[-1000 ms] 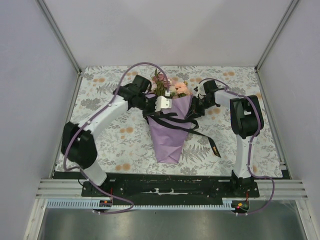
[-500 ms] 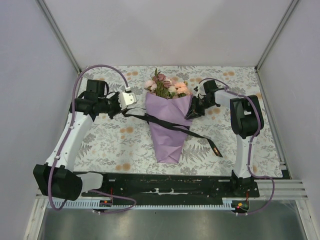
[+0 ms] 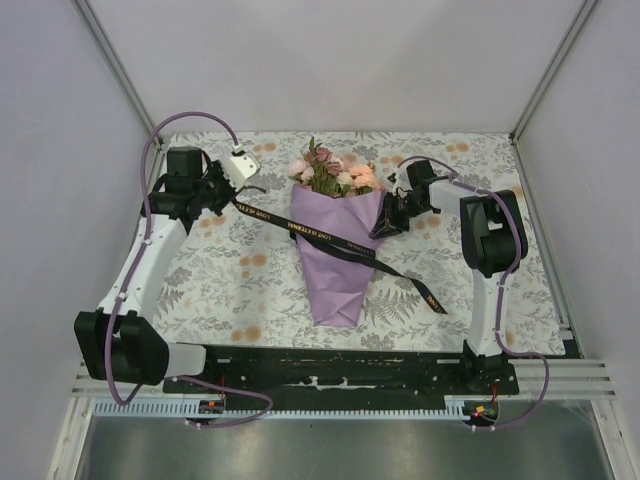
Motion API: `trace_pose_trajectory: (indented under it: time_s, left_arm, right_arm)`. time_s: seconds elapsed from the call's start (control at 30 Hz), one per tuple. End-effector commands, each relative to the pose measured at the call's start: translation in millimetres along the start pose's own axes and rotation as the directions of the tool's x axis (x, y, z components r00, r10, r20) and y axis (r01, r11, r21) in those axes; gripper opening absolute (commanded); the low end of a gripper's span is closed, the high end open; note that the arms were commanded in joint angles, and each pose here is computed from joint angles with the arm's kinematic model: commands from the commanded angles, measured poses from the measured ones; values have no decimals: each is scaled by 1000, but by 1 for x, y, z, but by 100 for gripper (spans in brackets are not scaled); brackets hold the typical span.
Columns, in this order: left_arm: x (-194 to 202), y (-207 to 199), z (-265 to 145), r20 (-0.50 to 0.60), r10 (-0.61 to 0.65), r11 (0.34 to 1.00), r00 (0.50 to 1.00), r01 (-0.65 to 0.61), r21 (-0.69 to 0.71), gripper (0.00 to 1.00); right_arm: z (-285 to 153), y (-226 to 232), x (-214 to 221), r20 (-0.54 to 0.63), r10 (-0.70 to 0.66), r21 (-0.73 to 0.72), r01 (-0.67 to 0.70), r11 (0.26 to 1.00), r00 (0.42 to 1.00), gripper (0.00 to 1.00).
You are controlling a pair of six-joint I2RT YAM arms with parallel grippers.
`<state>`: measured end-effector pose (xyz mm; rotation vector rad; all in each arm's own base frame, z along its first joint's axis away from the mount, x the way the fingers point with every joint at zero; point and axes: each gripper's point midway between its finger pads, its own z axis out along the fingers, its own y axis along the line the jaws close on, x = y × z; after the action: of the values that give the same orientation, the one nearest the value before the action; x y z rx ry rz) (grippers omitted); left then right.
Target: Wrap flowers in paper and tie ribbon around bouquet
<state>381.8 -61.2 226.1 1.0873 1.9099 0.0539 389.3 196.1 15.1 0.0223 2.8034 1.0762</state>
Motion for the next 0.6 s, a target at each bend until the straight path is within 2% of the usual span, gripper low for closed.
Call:
trace_pose_trajectory:
  time_s: [0.0,0.1,0.2,0.33,0.47,0.57]
  left_arm:
    - [-5,-31,-20,56,82,986,995,-89,140,2]
    - [25,-93,-36,73,171,919,983,-186,347,2]
    - [54,-133,-45,57,202,877,978,-207,434,2]
    - [89,-159,-38,-10,188,861,982,-160,483,2]
    - [88,-166,-29,-4,136,868,991,-117,482,2]
    - [65,-170,-26,58,107,862,993,-122,492,2]
  right_arm:
    - [1,-13,-3,8,-16,58,15,998,1000,19]
    - [2,-12,-2,5,-16,56,15,998,1000,19]
    - [2,-12,-2,3,-17,57,17,998,1000,19]
    - [3,-12,0,0,-20,58,20,998,1000,19]
    - [4,-13,2,-3,-21,60,21,998,1000,19]
    - [4,-13,1,-2,-15,59,15,998,1000,20]
